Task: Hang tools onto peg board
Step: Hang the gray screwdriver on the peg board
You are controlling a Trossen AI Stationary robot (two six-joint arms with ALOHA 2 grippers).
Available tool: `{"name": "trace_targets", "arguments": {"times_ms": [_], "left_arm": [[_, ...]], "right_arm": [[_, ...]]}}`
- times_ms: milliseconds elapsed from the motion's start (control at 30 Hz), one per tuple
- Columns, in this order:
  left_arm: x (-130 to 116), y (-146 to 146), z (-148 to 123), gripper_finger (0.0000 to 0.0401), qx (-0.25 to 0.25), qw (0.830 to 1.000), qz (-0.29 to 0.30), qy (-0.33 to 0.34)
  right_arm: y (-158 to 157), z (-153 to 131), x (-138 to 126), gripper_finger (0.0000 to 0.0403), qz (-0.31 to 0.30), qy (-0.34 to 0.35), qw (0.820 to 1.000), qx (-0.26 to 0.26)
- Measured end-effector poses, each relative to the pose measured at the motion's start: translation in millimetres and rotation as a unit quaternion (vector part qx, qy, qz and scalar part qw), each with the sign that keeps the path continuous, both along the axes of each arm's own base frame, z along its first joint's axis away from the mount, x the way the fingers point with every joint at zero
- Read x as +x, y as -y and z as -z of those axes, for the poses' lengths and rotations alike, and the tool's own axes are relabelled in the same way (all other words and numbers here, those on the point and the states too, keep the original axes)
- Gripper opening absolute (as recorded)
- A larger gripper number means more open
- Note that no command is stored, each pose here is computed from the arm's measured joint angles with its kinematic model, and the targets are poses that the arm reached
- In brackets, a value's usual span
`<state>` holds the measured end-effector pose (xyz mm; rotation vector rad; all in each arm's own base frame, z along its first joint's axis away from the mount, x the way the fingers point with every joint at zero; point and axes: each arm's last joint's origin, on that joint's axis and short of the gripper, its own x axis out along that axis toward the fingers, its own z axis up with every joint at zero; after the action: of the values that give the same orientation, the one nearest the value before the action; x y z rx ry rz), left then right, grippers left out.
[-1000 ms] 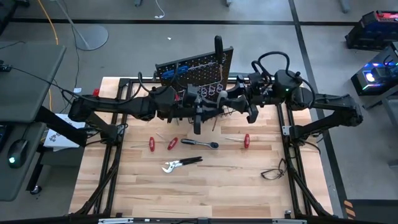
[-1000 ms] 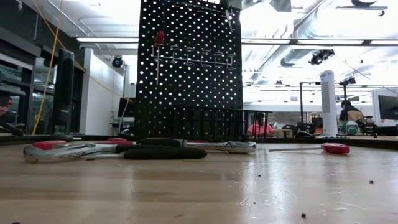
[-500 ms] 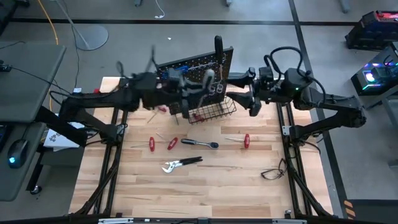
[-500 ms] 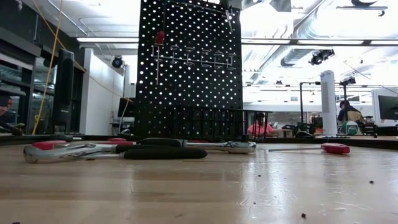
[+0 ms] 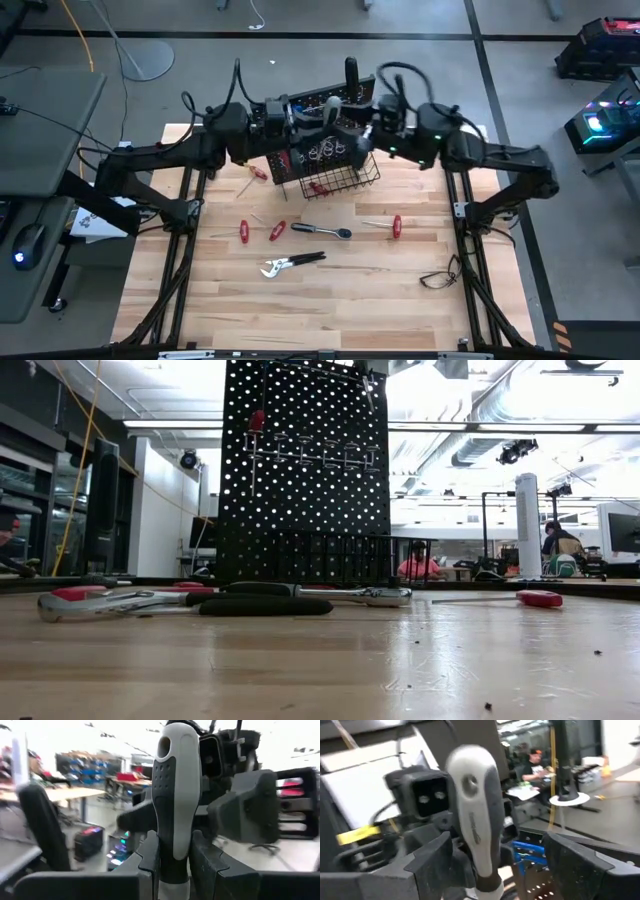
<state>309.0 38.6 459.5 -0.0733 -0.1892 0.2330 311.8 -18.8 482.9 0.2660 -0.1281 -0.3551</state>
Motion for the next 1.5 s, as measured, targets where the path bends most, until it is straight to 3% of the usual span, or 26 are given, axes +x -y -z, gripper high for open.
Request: {"name": "trace_targets", "arguments": {"times_ms": [267, 367, 500, 667, 900, 1100, 1200, 1367, 1500], "left_arm": [[-1.4, -1.0, -1.0, 0.0061, 0.065, 0.996, -0.051, -0.017], [-1.8, -0.9, -1.4, 0.0061, 0.077, 0.994, -0.080, -0.022], [-2.6, -2.3, -1.5, 0.0061, 0.079, 0.990, -0.111, -0.026], [-0.2, -2.8, -1.1, 0.0061, 0.081, 0.990, -0.117, -0.021], [0.0, -2.1, -2.4, 0.0068, 0.075, 0.991, -0.108, -0.010], [-2.1, 0.5, -4.1, 0.0187, 0.061, 0.992, -0.112, -0.003], [-4.1, 2.6, -1.4, 0.0224, 0.051, 0.991, -0.122, -0.025], [-25.4, 10.6, -5.6, 0.0240, 0.041, 0.991, -0.109, -0.062], [-51.0, 21.6, -12.2, 0.0240, 0.039, 0.993, -0.065, -0.086]], "right_arm": [[3.8, -17.7, 29.3, 0.0293, 0.071, -0.047, 0.996, 0.009], [3.5, -24.4, 33.7, 0.0275, 0.098, -0.054, 0.994, 0.008], [-0.4, -31.0, 34.3, 0.0216, 0.126, -0.057, 0.990, 0.005], [-4.8, -34.0, 32.7, 0.0099, 0.137, -0.066, 0.988, -0.018], [-5.1, -37.7, 28.9, 0.0100, 0.133, -0.063, 0.989, -0.028], [-3.0, -56.0, 0.4, 0.0100, 0.155, -0.053, 0.986, -0.044], [-2.2, -60.2, -16.5, 0.0100, 0.169, -0.071, 0.982, -0.046], [1.3, -53.1, -28.4, 0.0100, 0.149, -0.107, 0.983, -0.007], [9.9, -42.6, -21.5, 0.0100, 0.118, -0.132, 0.984, 0.022]]}}
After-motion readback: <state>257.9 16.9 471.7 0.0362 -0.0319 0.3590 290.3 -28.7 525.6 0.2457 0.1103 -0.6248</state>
